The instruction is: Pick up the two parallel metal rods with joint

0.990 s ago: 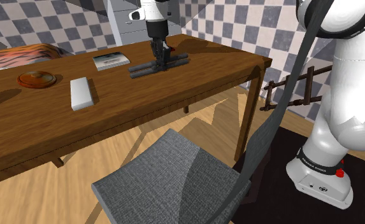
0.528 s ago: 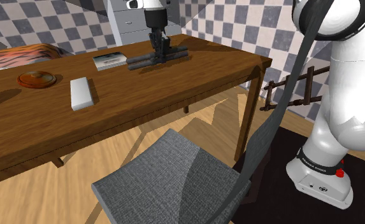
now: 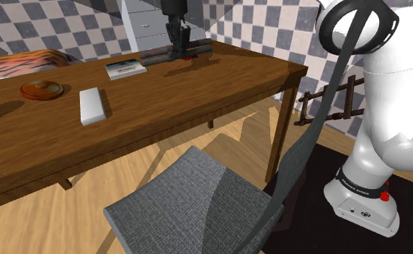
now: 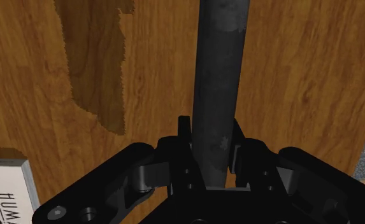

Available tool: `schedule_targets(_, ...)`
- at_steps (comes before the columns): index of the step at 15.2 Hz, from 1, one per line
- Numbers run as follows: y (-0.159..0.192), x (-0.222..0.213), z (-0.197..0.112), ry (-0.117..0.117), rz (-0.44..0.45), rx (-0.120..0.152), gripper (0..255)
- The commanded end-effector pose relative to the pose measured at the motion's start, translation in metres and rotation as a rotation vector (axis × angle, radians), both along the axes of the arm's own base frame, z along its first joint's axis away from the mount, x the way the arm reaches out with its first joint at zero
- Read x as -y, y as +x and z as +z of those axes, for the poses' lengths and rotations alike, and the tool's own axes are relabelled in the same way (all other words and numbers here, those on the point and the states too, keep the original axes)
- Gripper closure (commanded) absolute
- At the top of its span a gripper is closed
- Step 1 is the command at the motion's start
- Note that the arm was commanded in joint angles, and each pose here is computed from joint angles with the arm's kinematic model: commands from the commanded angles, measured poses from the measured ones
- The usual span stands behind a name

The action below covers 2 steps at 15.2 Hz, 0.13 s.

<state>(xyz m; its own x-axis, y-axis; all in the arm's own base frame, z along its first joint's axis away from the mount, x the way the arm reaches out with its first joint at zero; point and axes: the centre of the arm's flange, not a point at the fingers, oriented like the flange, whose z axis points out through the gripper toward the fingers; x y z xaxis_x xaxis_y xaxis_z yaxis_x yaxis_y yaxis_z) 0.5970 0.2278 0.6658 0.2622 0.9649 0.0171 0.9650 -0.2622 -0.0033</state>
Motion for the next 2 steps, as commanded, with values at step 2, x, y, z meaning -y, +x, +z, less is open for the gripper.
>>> schedule_targets(2, -0.0013, 0.0004, 0.0064, 0.000, 0.000, -0.001, 255)
